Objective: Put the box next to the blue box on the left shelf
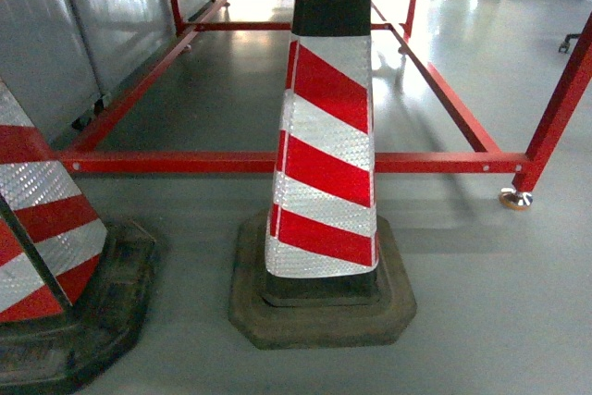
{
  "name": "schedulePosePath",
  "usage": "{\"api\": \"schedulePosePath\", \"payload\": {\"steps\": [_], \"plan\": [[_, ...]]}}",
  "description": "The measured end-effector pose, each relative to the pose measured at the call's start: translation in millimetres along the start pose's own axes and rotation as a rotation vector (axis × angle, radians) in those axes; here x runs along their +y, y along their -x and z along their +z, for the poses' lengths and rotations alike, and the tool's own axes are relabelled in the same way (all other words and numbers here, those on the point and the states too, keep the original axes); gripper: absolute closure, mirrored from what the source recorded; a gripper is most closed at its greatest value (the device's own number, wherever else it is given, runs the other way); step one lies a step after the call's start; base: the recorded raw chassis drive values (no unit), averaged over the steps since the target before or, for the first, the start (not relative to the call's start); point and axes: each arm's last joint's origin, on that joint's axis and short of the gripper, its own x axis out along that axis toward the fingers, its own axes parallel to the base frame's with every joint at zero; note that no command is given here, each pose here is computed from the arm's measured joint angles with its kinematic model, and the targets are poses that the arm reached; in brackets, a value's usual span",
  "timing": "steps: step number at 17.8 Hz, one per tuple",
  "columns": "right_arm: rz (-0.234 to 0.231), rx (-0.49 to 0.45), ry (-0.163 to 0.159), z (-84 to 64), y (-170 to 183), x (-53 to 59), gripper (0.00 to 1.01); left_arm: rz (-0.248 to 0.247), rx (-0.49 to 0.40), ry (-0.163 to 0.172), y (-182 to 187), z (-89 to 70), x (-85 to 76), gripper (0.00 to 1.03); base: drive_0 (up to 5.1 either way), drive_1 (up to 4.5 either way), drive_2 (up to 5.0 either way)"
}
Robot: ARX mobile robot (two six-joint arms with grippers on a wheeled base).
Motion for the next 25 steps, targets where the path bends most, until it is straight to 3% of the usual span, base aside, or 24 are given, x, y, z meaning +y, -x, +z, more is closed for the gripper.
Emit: {"api": "schedulePosePath", "payload": {"steps": [25], "plan": [[0.000, 0.003, -0.001, -0.3, 0.0, 0.0, 0.03, 0.000, 0.001, -0.003, 0.0, -0.1, 0.0, 0.05, 0.0, 0.00, 0.0]]}}
